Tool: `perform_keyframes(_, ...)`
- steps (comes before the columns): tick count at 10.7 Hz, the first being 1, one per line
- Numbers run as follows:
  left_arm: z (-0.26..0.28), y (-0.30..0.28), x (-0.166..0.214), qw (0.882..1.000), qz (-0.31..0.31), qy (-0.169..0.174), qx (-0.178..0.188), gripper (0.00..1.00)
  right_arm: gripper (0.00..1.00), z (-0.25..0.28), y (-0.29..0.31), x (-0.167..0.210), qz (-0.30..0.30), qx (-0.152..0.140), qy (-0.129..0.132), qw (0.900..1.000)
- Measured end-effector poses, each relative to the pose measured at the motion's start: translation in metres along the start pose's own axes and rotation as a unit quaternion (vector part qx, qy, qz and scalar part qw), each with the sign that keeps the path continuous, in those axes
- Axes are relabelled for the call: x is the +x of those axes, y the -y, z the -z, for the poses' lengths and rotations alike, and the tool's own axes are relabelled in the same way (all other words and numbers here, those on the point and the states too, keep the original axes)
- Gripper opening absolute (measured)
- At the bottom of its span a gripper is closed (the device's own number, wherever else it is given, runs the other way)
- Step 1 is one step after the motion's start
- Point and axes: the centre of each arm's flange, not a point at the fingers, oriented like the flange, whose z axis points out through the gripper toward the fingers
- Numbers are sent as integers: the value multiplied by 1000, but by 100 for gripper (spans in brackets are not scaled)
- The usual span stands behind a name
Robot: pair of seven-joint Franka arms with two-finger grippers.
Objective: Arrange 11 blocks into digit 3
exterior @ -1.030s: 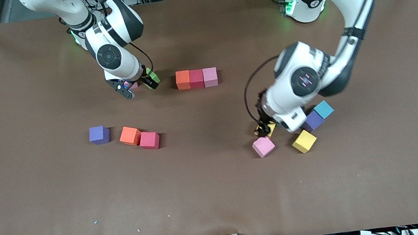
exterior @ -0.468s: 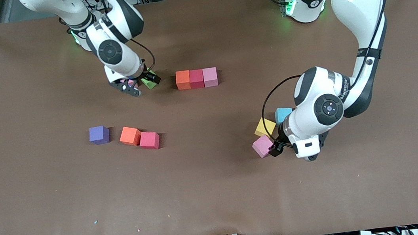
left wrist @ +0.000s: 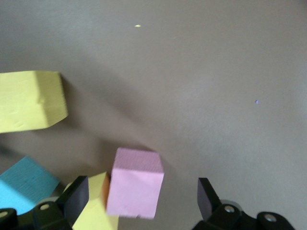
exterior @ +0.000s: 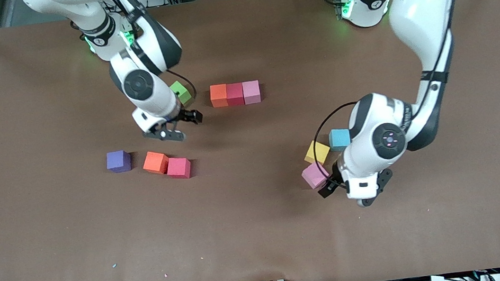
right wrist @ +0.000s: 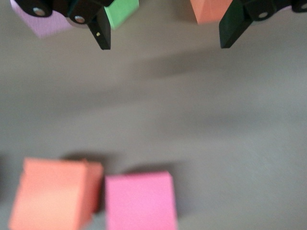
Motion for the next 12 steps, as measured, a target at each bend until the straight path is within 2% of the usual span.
perform_keyframes(2,-21,-14,-19,1000,-20,-22,8,100,100,-11,6,35,54,-3,-7,998)
perform_keyframes(4,-29,-17,-23,999,-24,-24,10,100,100,-14,-1,78,64,4,-15,998)
perform_keyframes(6,-33,-16,-22,999,-36,-23,13,100,100,-16,-10,103,82,6,-20,996)
perform_keyframes(9,-40,-15,-24,996,-79,-20,20,100,100,-16,-39,126,118,7,-16,993)
perform_keyframes(12,-50,-13,-37,994,-102,-7,44,100,100,-29,-40,126,122,3,-8,993)
